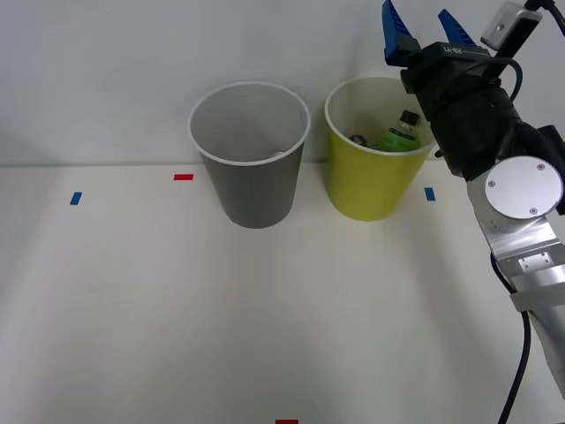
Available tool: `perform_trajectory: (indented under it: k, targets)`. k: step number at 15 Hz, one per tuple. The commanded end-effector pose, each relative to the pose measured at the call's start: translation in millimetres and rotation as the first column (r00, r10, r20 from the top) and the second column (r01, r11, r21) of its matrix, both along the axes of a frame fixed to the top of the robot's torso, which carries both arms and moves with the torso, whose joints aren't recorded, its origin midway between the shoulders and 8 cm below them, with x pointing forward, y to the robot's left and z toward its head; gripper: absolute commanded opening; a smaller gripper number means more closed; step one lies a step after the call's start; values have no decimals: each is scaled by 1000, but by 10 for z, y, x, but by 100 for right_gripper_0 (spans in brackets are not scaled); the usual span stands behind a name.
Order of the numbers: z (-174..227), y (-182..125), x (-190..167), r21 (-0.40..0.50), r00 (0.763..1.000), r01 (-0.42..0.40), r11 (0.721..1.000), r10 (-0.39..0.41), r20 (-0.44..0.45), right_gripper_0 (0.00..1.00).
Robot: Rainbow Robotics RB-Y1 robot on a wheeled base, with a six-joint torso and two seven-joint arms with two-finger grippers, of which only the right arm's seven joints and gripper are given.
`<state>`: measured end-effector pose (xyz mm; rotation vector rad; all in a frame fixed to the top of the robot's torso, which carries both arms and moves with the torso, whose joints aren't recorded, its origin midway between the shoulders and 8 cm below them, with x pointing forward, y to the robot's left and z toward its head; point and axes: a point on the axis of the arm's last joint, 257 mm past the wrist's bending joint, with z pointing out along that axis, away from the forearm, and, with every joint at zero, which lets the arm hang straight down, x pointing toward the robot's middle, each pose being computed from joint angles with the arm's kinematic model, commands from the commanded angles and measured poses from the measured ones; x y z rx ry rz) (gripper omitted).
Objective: Put cans in the gray bin, plastic bottles in the light green bin
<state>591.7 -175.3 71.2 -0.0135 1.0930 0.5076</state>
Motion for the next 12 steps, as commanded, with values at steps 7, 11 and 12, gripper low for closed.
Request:
perform_trajectory:
  k: [7, 11, 12]
  targets:
    - [58, 15, -41, -2, 1000, -1, 1000, 1, 15, 93]
    - [140, -77, -235, -42, 999, 11, 999, -9, 51, 94]
    - [109, -117, -361, -59, 998, 13, 998, -9, 56, 94]
